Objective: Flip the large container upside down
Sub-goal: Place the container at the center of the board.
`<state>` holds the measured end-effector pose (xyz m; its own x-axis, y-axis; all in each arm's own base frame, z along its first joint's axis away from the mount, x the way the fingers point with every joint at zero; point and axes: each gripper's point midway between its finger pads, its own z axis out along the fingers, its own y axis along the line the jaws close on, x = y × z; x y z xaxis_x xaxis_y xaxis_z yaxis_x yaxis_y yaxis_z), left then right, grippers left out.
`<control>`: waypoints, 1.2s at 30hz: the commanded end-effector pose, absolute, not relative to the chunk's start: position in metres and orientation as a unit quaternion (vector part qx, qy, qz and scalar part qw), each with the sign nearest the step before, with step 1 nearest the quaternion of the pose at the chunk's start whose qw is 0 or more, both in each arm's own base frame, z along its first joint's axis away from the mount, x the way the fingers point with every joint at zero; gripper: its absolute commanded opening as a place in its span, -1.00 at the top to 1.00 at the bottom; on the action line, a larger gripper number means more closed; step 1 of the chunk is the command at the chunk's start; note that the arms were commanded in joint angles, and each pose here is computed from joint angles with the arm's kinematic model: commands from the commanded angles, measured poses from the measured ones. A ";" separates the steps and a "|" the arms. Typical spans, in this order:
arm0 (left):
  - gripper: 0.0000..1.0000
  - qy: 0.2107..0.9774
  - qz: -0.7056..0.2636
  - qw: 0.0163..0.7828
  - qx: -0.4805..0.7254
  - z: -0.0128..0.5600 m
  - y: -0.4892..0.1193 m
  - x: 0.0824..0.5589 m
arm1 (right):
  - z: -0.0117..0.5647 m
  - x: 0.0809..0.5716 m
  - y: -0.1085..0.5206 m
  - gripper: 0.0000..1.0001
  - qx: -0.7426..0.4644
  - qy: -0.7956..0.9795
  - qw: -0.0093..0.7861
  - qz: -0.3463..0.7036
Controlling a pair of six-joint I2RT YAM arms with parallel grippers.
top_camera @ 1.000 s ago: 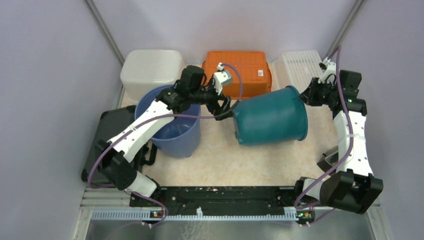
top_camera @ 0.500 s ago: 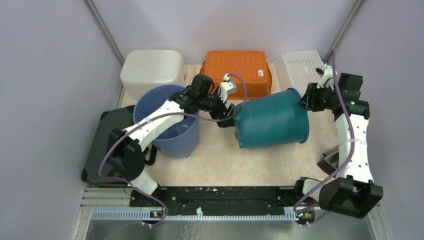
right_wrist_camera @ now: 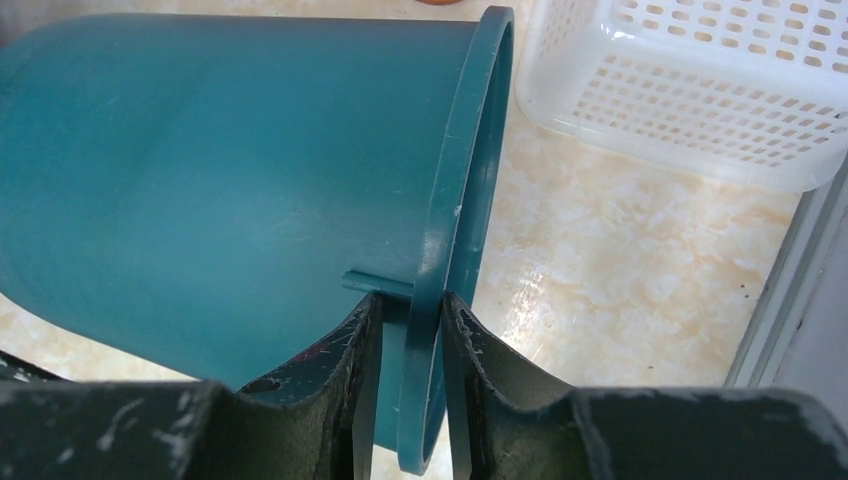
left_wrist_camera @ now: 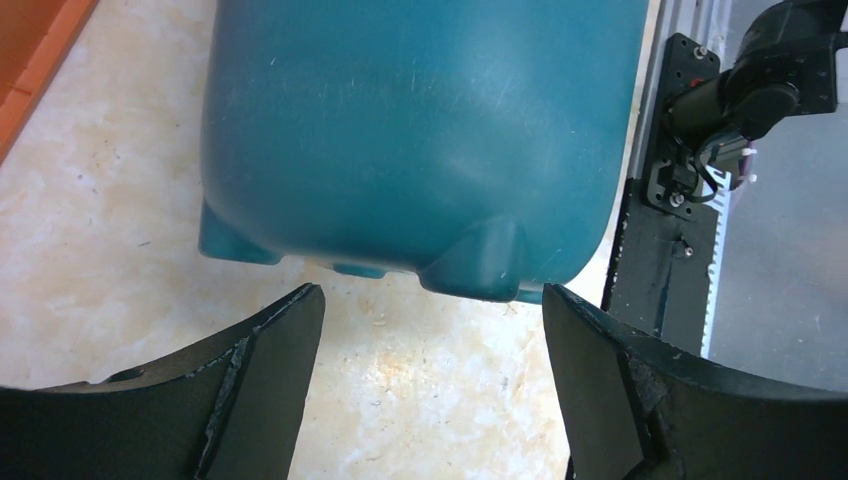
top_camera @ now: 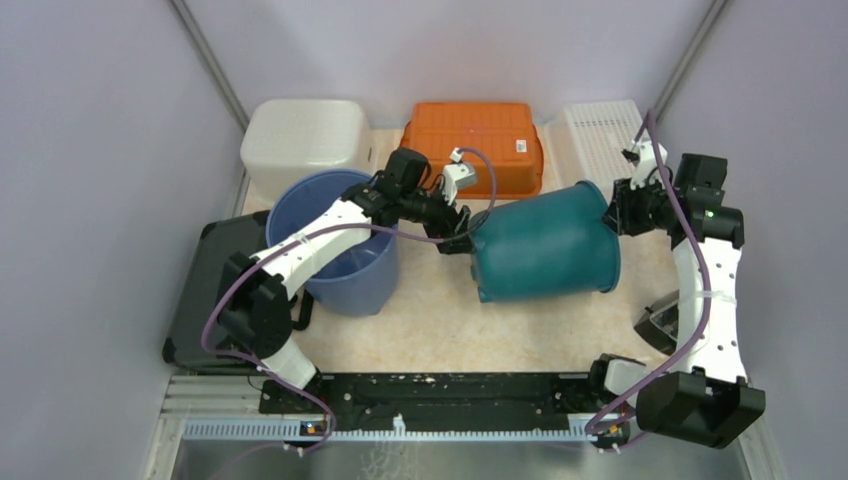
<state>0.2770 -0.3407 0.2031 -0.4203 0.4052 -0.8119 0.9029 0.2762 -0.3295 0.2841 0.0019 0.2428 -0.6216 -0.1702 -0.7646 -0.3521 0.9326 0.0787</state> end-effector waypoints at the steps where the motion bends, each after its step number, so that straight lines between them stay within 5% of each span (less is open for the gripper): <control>1: -0.73 0.715 -0.438 0.301 0.455 0.213 -0.350 0.272 | 0.236 0.270 -0.006 0.47 -0.159 0.906 0.381 0.091; 12: -0.68 0.749 -0.395 0.317 0.428 0.201 -0.346 0.292 | 0.239 0.263 -0.005 0.16 -0.182 0.910 0.361 0.093; 23: -0.71 0.731 -0.415 0.317 0.439 0.209 -0.349 0.284 | 0.232 0.258 -0.007 0.15 -0.195 0.913 0.346 0.088; 36: -0.79 0.704 -0.436 0.326 0.456 0.231 -0.347 0.270 | 0.254 0.259 0.004 0.65 -0.177 0.902 0.378 0.112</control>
